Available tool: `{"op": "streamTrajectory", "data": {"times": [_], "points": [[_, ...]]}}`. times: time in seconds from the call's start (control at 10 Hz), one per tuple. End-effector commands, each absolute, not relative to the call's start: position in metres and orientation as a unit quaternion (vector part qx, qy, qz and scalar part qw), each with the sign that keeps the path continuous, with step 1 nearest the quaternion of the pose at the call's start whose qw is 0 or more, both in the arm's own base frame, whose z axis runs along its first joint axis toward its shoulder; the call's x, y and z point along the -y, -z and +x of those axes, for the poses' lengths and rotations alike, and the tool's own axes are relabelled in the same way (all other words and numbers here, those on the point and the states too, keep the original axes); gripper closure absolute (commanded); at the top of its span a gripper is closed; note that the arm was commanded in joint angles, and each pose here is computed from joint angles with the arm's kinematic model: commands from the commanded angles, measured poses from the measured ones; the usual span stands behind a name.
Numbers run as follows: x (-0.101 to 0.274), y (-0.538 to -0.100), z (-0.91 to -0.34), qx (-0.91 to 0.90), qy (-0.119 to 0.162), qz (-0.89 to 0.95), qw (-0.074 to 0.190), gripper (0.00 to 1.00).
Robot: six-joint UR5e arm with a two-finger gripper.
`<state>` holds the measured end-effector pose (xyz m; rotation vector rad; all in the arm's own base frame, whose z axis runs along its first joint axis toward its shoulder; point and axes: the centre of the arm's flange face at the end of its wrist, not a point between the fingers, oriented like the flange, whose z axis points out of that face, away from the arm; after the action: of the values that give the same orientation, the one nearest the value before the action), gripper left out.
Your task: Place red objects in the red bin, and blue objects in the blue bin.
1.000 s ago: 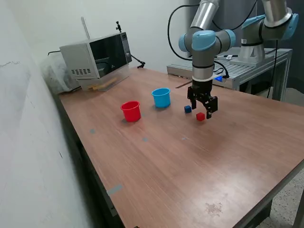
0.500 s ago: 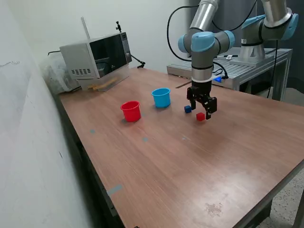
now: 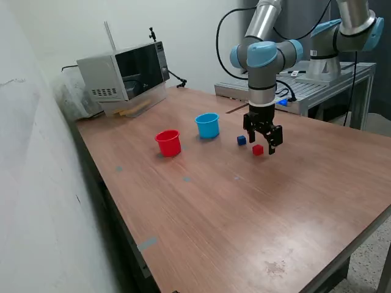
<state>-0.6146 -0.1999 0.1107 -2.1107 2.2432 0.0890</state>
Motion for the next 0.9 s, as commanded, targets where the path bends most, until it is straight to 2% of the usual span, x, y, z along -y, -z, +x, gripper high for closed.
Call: {"op": "streamTrajectory", "data": {"times": [0.0, 0.8], "points": [[0.2025, -0.1091, -0.6127, -0.727, -0.024, -0.686, 0.029, 0.00], [0.2021, -0.1063, -0.6175, -0.727, -0.026, -0.685, 0.027, 0.00]]}}
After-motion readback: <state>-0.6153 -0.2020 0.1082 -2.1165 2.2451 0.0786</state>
